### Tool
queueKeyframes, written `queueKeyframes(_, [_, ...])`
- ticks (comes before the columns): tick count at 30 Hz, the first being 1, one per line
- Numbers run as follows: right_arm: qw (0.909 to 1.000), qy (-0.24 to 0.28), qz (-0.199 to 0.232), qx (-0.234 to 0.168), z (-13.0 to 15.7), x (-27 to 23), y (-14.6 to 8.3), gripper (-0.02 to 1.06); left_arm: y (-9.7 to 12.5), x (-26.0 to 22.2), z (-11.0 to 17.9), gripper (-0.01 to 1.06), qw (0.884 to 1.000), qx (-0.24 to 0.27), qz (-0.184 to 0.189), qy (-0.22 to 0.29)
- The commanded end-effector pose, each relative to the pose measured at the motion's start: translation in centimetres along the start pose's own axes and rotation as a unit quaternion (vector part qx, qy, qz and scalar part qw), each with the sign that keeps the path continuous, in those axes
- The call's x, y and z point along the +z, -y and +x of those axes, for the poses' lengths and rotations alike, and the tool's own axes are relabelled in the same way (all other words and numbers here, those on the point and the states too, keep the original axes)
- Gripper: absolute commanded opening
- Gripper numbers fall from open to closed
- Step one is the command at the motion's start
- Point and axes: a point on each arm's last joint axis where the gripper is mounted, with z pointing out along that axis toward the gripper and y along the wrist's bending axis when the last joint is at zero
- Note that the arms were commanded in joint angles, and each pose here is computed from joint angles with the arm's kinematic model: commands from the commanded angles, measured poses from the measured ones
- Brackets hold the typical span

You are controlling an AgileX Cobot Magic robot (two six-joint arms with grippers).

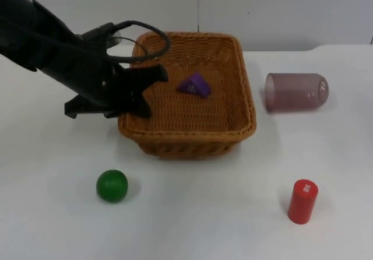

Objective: Pick up the basket with the left hand and place the triangular block into the basket with the right hand.

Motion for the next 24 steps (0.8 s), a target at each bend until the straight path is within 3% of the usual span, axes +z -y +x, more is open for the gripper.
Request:
queueKeyframes(1, [1.0, 0.007, 0.004, -0.004, 0.0, -0.5, 0.1, 1.05, 0.6, -0.5, -0.6, 0.02, 1.0, -0.008, 0.01, 0.013])
queueKeyframes(3, [1.0, 0.007, 0.004, -0.004, 0.0, -0.5, 0.1, 1.05, 0.7, -0.5, -0.6, 0.12, 1.0, -0.014, 0.013, 0.013])
queueKeyframes(4, [1.0, 0.007, 0.004, -0.004, 0.0, -0.5, 0.1, 1.05, 0.7, -0.5, -0.6, 0.12, 1.0, -0.014, 0.013, 0.013])
queueKeyframes(7, [1.0, 0.007, 0.004, -0.004, 0.0, -0.5, 0.1, 1.05, 0.8, -0.5, -0.5, 0.41, 1.0, -0.012, 0.014, 0.011])
queueKeyframes(8, [1.0, 0.007, 0.004, -0.004, 0.0, -0.5, 0.1, 1.05, 0.8, -0.5, -0.5, 0.41, 1.0, -0.012, 0.014, 0.011])
queueKeyframes(10, [1.0, 0.007, 0.004, -0.004, 0.0, -0.5, 0.1, 1.05, 0.8, -0.5, -0.5, 0.69, 1.0, -0.012, 0.015, 0.009])
queueKeyframes(11, [1.0, 0.007, 0.004, -0.004, 0.0, -0.5, 0.1, 1.05, 0.9, -0.5, -0.4, 0.96, 1.0, -0.012, 0.019, 0.004])
queueKeyframes(12, [1.0, 0.007, 0.004, -0.004, 0.0, -0.5, 0.1, 1.05, 1.0, -0.5, -0.4, 1.05, 1.0, -0.011, 0.023, 0.0])
queueKeyframes(19, [1.0, 0.006, 0.004, -0.004, 0.0, -0.5, 0.1, 1.05, 2.1, -1.9, -0.5, 1.05, 0.998, 0.003, 0.054, -0.015])
queueKeyframes(24, [1.0, -0.001, 0.002, -0.004, 0.1, -0.5, 0.1, 1.05, 3.7, -6.2, -1.9, 1.05, 0.997, 0.053, 0.047, 0.02])
